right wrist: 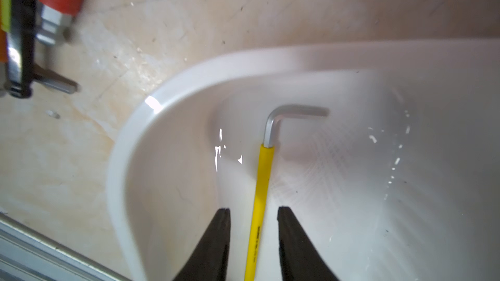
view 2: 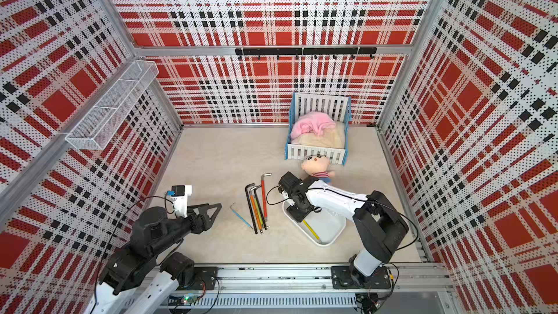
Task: Put the hex key on the desktop into the storage box
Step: Place the Allen key in the storage box, then pick up the Allen key from the center of the board.
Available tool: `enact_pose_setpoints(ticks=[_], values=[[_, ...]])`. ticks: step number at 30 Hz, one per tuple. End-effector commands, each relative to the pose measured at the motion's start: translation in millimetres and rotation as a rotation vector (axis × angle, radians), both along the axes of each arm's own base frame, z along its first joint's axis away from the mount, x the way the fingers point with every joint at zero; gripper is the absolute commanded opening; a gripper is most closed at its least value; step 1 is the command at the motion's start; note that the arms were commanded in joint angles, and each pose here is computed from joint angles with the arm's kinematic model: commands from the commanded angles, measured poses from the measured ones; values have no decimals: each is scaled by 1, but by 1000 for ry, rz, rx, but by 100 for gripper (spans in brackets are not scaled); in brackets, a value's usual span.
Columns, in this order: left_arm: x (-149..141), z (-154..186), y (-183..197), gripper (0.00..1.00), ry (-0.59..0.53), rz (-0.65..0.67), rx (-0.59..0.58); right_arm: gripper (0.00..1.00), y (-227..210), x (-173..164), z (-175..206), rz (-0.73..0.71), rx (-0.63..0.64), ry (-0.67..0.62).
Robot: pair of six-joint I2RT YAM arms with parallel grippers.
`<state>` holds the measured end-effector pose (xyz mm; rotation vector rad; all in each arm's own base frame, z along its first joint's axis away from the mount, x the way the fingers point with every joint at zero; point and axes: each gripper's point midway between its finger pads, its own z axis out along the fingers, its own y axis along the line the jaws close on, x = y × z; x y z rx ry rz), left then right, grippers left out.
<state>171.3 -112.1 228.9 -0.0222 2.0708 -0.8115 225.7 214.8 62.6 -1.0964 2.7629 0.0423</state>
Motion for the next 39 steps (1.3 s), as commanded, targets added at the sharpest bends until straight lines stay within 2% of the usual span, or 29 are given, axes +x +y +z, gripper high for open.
enact_pose_setpoints(ticks=[1, 5, 8, 14, 19, 25, 31, 39], values=[[-1, -1, 1, 74, -4, 2, 5, 36, 4, 19, 44, -52, 46, -123], [-1, 0, 2, 74, -7, 1, 4, 41, 10, 37, 82, -120, 98, -214], [-1, 0, 2, 74, -8, 4, 3, 44, 28, 52, 108, -187, 191, -258], [-1, 0, 4, 74, -13, 8, 4, 48, 75, 85, 126, -386, 323, -199], [0, 1, 4, 75, -16, 3, 8, 45, 109, 99, 109, -499, 361, -88], [-1, 3, 4, 75, -25, 6, 4, 42, 132, 105, 68, -526, 241, 3], [-2, 4, 5, 75, -31, 11, 1, 35, 148, 104, 35, -536, 189, 50], [0, 3, 7, 75, -31, 17, 3, 32, 155, 102, -1, -553, 139, 80]])
